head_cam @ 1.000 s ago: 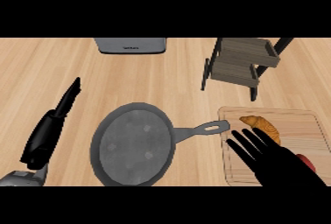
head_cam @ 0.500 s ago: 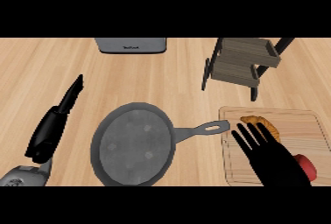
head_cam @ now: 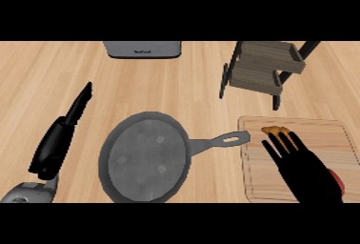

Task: Pick the croissant from the cutting board and place it in the tiered basket

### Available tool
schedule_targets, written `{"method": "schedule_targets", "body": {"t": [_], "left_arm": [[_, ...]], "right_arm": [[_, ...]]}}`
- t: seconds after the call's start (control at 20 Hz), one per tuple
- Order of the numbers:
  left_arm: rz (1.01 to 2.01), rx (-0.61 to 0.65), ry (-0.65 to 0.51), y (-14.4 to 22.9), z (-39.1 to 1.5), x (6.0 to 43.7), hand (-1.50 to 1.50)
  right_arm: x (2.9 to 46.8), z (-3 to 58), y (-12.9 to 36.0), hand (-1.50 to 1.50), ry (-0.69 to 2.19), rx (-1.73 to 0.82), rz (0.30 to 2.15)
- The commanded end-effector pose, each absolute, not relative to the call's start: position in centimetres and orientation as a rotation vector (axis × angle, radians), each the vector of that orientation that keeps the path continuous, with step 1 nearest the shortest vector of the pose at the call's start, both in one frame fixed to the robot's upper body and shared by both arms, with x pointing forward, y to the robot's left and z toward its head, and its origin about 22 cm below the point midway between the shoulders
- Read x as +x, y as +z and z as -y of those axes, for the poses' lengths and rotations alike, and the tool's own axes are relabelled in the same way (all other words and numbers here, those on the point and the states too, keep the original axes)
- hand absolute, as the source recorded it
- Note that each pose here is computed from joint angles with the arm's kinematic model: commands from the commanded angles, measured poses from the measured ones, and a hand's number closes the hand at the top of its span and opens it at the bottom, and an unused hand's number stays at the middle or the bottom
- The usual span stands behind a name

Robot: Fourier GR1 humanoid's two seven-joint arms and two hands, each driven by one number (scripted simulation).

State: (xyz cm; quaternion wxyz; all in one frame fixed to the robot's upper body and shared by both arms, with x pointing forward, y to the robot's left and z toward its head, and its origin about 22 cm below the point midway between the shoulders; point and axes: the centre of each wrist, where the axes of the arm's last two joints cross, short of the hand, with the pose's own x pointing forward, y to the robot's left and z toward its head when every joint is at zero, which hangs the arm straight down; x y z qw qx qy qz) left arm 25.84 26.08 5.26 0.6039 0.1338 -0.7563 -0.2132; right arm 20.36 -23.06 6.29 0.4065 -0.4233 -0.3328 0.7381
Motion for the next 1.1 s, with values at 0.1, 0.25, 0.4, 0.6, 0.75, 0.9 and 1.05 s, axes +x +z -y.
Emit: {"method": "schedule_targets", "body": {"t": [0.1,0.25,0.4,0.6,0.75,0.9,1.05], "left_arm": [[1.762,0.324,-0.498,4.5,-25.8,23.8,0.0],[1.751,0.316,-0.492,4.6,-27.7,26.8,0.0],[1.763,0.329,-0.493,4.0,-26.3,24.2,0.0],[1.751,0.302,-0.495,4.9,-27.0,25.4,0.0],[1.763,0.301,-0.491,6.6,-27.7,26.1,0.0],[1.753,0.316,-0.494,5.7,-23.9,24.7,0.0],[1.755,0.308,-0.489,4.1,-25.5,26.2,0.0]], "right_arm": [[20.9,24.8,7.0,-1.5,1.811,-1.122,0.865],[21.5,23.8,6.7,-1.5,1.771,-1.163,0.983],[22.5,24.9,5.2,-1.5,1.755,-1.17,0.977],[24.8,27.0,7.6,-1.5,1.741,-1.148,0.967],[24.6,25.2,7.0,-1.5,1.765,-1.12,0.916],[24.5,26.8,6.6,-1.5,1.727,-1.103,0.943],[26.2,27.5,3.0,-1.5,1.71,-1.102,0.953]]}}
